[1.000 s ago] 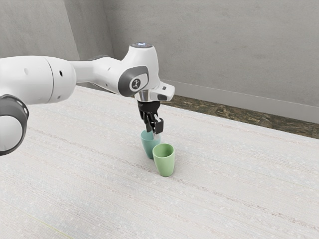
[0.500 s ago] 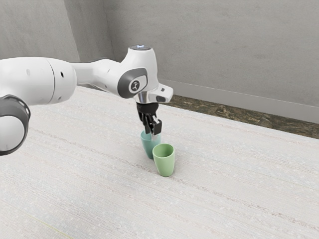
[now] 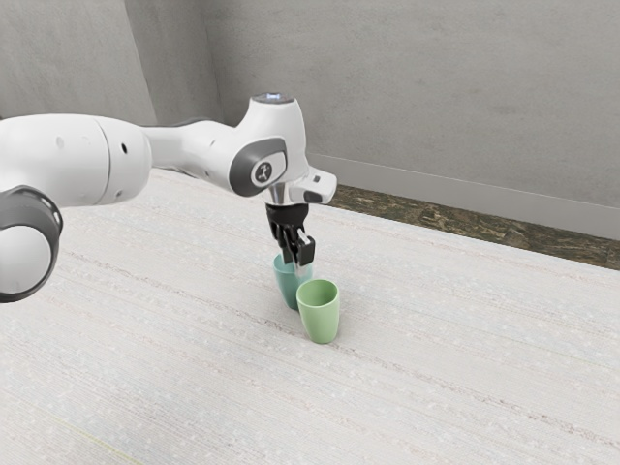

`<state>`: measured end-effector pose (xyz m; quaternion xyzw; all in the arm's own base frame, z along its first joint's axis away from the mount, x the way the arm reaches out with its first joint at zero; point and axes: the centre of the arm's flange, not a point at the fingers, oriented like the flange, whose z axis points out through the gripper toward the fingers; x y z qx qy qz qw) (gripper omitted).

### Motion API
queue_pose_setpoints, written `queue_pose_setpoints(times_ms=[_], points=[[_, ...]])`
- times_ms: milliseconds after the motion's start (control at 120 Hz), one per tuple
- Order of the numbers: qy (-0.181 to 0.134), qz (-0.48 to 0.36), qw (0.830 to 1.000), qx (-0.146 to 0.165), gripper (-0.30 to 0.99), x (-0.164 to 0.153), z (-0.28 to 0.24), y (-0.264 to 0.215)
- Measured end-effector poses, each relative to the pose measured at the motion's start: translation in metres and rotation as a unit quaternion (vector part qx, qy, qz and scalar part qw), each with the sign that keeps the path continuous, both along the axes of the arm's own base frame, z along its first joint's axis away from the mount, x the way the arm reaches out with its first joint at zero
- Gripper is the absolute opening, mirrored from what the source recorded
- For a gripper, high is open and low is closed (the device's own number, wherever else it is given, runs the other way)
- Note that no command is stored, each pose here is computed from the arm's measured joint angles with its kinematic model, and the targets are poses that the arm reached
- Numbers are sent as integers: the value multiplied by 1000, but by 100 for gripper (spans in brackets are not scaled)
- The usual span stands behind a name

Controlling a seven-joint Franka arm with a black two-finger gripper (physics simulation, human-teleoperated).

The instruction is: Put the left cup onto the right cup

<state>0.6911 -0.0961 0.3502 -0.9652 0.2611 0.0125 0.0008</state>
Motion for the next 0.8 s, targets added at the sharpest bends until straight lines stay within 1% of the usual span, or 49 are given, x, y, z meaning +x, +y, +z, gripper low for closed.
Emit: queue_pose_setpoints(times_ms=[500, 800], points=[[2, -1, 1000, -1, 29, 1, -8, 0], [-2, -2, 1000, -2, 29, 4, -11, 0]])
